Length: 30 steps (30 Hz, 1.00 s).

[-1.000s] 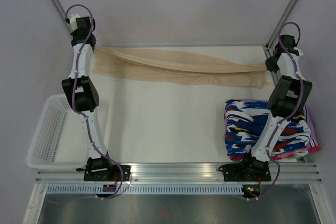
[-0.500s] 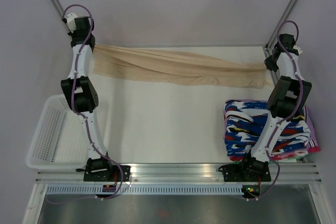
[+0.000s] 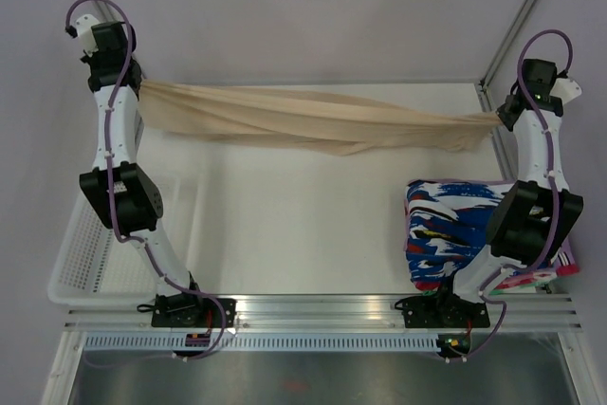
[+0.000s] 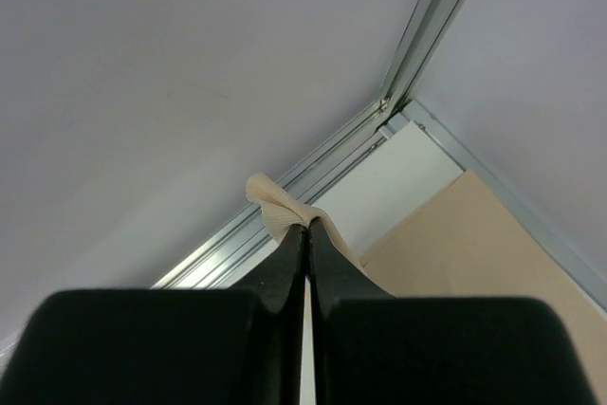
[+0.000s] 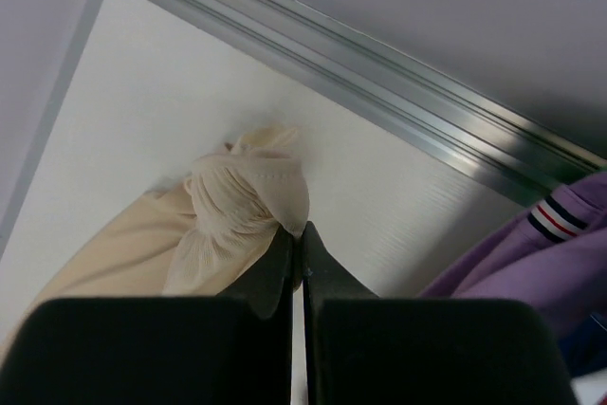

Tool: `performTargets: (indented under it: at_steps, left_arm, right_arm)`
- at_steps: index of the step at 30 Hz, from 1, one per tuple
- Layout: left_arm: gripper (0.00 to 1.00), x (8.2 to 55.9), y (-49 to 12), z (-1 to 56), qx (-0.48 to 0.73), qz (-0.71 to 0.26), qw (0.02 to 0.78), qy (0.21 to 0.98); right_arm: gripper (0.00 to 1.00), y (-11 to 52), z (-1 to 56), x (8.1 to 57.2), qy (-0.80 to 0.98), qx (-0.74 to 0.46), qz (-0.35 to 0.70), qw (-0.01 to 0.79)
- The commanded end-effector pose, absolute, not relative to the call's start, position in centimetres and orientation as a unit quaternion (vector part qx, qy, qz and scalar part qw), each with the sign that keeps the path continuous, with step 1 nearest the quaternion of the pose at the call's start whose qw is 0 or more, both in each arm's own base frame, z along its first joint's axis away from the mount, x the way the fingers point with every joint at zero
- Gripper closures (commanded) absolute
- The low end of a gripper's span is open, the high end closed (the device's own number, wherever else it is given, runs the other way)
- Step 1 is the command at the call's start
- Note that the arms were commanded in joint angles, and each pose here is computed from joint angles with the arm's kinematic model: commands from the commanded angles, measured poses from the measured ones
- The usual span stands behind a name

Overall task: Fold and stack the trousers
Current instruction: Fold the trousers

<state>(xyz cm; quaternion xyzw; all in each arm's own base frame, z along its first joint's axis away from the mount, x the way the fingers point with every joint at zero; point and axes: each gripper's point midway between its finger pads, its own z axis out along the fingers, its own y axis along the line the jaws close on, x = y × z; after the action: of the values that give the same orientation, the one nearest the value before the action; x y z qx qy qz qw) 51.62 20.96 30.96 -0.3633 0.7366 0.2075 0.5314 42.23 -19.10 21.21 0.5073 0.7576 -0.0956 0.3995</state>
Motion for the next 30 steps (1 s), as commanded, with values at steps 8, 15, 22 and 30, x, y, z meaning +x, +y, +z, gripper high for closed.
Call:
performTargets:
  at_steps: [8, 15, 22, 30]
  left_arm:
    - [0.98, 50.6, 22.2, 29.3, -0.352, 0.229, 0.495, 0.761]
    - [0.98, 52.8, 22.7, 25.4, -0.359, 0.227, 0.447, 0.787]
    - [0.98, 53.6, 23.1, 20.9, -0.368, 0.237, 0.406, 0.802]
    - [0.98, 59.7, 21.1, 21.0, -0.359, 0.198, 0.487, 0.772]
  right_arm:
    - [1.00, -20.2, 19.6, 37.5, 0.743, 0.548, -0.162, 0.349]
    - [1.00, -20.9, 17.2, 40.1, 0.755, 0.544, -0.157, 0.330]
    - [1.00, -21.7, 13.6, 43.6, 0.772, 0.538, -0.155, 0.300]
    - [1.00, -21.8, 11.3, 47.7, 0.776, 0.530, -0.115, 0.322]
